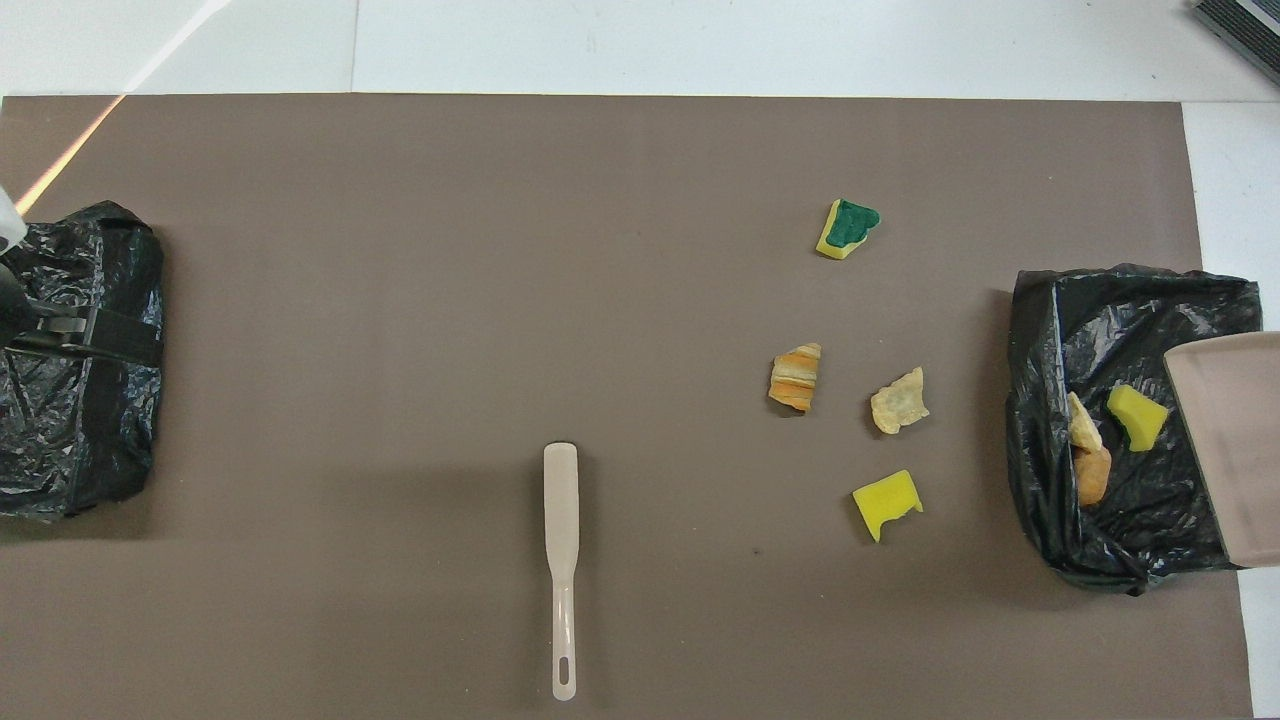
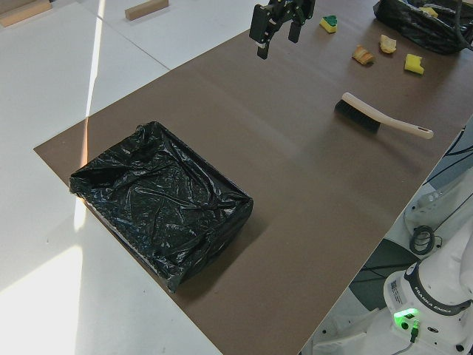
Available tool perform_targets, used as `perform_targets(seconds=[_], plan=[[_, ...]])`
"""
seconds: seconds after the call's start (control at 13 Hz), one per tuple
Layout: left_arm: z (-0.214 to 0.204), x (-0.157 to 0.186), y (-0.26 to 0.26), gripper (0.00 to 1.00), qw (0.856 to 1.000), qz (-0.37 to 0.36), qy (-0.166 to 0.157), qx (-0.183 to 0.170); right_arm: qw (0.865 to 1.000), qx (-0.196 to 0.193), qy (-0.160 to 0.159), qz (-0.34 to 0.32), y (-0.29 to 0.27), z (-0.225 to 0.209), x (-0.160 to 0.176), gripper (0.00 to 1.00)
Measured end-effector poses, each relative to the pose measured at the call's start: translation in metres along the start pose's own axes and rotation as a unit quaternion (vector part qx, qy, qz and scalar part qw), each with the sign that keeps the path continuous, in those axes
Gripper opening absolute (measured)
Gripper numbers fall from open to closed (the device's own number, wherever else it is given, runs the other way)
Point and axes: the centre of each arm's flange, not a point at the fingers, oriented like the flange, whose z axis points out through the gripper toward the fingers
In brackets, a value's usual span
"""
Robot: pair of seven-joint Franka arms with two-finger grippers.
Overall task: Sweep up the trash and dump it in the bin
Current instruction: 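Tip the dustpan over the bag with the right gripper to dump debris, then bring the empty dustpan back to the table center with the right gripper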
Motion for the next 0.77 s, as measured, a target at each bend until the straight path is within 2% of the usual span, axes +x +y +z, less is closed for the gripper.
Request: perform_targets(seconds=[0.15, 0.46, 0.61, 0.77], plan=[[0.000, 0.000, 0.000, 1.00, 1.000, 0.000, 0.000, 0.000, 0.999, 0.015, 0.020, 0.048, 0.005, -0.011, 0.010, 0.33], [0.001, 0.000, 0.000, 1.00, 1.000, 0.000, -0.001, 0.000, 0.986, 0.030, 0.079, 0.144, 0.008, -0.013, 0.024, 0.33], [0.001, 0.000, 0.000, 1.00, 1.000, 0.000, -0.001, 0.000, 0.974, 0.038, 0.111, 0.194, 0.009, -0.014, 0.031, 0.33], [0.001, 0.000, 0.000, 1.00, 1.000, 0.000, -0.001, 0.000, 0.956, 0.035, 0.131, 0.260, 0.018, -0.034, 0.053, 0.33]])
